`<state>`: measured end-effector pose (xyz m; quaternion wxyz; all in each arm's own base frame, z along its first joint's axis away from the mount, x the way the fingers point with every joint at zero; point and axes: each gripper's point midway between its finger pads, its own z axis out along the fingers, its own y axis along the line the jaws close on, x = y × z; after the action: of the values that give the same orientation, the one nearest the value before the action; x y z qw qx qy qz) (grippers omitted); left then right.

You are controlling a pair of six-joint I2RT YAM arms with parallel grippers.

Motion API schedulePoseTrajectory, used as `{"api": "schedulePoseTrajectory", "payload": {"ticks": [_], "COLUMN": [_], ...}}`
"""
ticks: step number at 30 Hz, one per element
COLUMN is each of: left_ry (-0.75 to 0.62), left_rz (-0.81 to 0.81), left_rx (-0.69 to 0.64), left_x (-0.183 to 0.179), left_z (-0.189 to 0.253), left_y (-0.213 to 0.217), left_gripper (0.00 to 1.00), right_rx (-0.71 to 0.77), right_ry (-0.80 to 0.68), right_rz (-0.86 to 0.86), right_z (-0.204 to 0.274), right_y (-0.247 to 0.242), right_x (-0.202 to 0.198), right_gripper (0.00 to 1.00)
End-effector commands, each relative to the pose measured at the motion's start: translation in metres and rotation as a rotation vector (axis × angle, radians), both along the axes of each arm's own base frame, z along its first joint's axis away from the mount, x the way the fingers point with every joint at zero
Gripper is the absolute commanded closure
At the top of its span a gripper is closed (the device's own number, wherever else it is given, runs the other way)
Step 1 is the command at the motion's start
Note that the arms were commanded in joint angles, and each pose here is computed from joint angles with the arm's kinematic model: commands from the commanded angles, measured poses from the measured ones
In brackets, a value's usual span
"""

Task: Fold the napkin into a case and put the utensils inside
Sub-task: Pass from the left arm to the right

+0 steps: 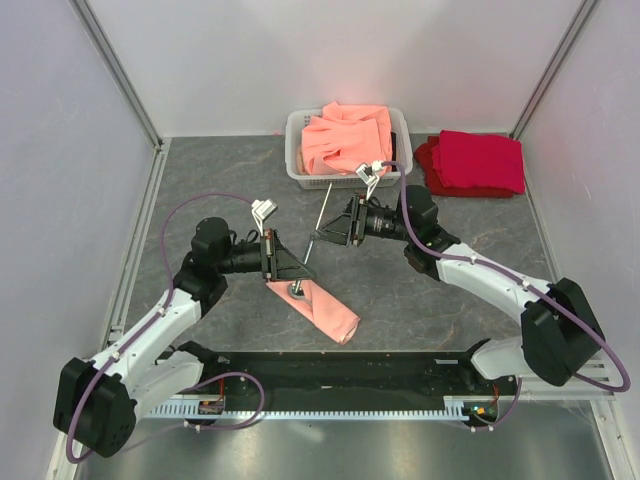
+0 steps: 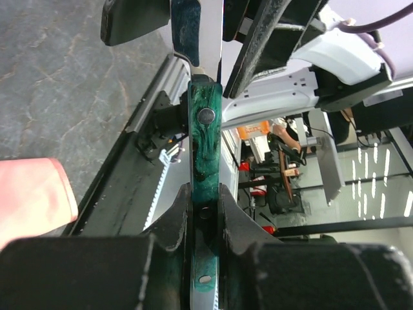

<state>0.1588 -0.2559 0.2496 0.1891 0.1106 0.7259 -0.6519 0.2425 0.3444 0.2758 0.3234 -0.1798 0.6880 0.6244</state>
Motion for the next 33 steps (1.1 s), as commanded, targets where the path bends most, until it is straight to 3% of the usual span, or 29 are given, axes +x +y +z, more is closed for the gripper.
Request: {"api": "schedulePoseTrajectory", "payload": {"ticks": [1, 17, 19, 20, 22, 23, 24, 26, 27, 29, 30, 33], "left_ry": [-0.026, -0.025, -0.026, -0.025, -0.028, -0.008, -0.027, -0.038, -0.018, -0.040, -0.028, -0.072], "left_rz": [-0.061, -0.080, -0.083, -0.084, -0.086, -0.079, -0.053, 0.005, 0.036, 0.238, 0.393, 0.581], "left_rx": [-0.081, -0.096, -0.095, -0.093, -0.084, -0.069, -0.056, -0.020, 0.043, 0.154, 0.276, 0.335], "left_x": [-0.013, -0.015, -0.016, -0.015, -0.015, -0.015, -0.010, -0.001, -0.001, 0.029, 0.042, 0.062], "left_z": [0.022, 0.020, 0.019, 0.018, 0.016, 0.014, 0.011, 0.011, -0.002, -0.009, -0.027, -0.028], "left_y": [0.001, 0.001, 0.001, 0.001, 0.001, 0.001, 0.002, 0.006, 0.012, 0.031, 0.052, 0.083], "left_gripper": [0.98, 0.98, 0.98, 0.98, 0.97, 0.79, 0.70, 0.36, 0.28, 0.27, 0.27, 0.24], "right_rx": [0.115, 0.199, 0.210, 0.223, 0.227, 0.223, 0.220, 0.165, 0.144, 0.030, -0.012, -0.115], "right_ry": [-0.116, -0.114, -0.116, -0.119, -0.121, -0.119, -0.117, -0.078, -0.121, -0.073, -0.124, -0.112], "right_rz": [0.017, 0.016, 0.024, 0.030, 0.035, 0.033, 0.032, 0.008, -0.014, -0.054, -0.093, -0.122], "right_z": [0.040, 0.057, 0.060, 0.063, 0.066, 0.065, 0.066, 0.054, 0.057, 0.034, 0.036, 0.018], "right_y": [-0.004, -0.003, -0.002, -0.002, -0.001, -0.001, 0.001, 0.003, 0.004, 0.004, 0.005, 0.005], "right_x": [-0.009, -0.007, -0.008, -0.009, -0.008, -0.006, -0.005, 0.003, 0.010, 0.020, 0.032, 0.043], "right_gripper": [0.44, 0.66, 0.80, 0.96, 1.00, 1.00, 1.00, 1.00, 1.00, 1.00, 1.00, 1.00]}}
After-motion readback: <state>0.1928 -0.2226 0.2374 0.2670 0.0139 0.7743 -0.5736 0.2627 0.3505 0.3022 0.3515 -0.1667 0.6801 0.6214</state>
